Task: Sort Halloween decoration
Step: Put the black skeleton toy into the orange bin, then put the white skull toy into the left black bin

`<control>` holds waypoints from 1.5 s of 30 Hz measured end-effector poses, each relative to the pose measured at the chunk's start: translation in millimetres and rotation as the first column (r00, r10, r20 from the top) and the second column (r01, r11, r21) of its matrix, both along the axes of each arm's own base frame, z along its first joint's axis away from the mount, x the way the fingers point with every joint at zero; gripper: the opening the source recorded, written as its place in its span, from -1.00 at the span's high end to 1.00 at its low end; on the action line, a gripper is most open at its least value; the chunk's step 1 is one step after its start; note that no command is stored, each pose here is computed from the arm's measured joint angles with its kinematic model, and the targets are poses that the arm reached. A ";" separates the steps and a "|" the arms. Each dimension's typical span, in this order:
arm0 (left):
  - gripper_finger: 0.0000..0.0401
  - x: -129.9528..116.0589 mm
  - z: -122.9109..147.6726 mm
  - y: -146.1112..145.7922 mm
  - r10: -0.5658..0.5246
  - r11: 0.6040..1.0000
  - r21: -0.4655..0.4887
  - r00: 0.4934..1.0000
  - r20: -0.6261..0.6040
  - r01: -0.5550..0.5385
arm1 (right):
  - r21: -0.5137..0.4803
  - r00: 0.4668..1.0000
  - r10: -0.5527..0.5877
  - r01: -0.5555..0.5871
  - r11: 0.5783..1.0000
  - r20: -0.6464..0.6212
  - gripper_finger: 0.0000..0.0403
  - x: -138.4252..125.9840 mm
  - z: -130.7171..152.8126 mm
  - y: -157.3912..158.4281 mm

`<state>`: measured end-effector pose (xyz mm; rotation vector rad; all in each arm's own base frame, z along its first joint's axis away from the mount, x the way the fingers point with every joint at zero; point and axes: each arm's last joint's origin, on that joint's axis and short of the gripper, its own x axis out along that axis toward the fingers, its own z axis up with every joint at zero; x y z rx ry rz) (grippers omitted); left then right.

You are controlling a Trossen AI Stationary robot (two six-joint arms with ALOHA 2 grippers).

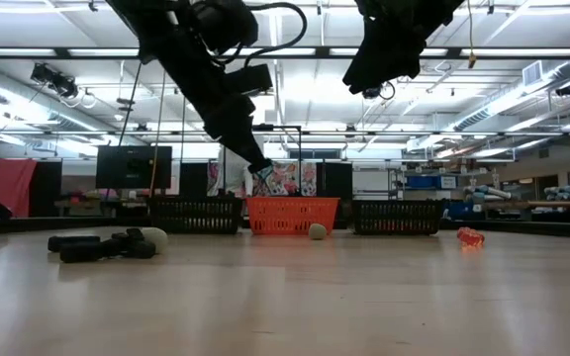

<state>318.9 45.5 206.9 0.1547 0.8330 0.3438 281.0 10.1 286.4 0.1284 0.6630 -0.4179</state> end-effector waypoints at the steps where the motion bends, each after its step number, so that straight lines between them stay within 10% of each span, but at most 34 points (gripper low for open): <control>1: 0.91 0.2 0.6 3.3 0.002 1.000 0.008 1.000 0.006 -0.002 | 0.000 1.000 0.000 0.000 1.000 0.000 0.18 0.0 0.0 0.0; 23: 0.88 20.4 -27.9 45.6 0.064 0.996 0.062 0.996 0.066 -0.068 | -0.007 0.999 -0.027 0.026 1.000 -0.019 0.18 -1.1 -1.2 -6.2; 37: 0.18 17.9 -33.6 60.6 0.194 0.981 -0.026 0.976 0.102 -0.192 | -0.002 0.999 -0.025 0.025 1.000 -0.019 0.18 -1.1 -1.4 -6.1; 45: 0.13 16.1 1.2 34.7 0.138 0.990 -0.035 0.966 0.218 -0.133 | -0.004 0.999 -0.024 0.024 1.000 -0.030 0.18 -1.8 -2.1 -6.1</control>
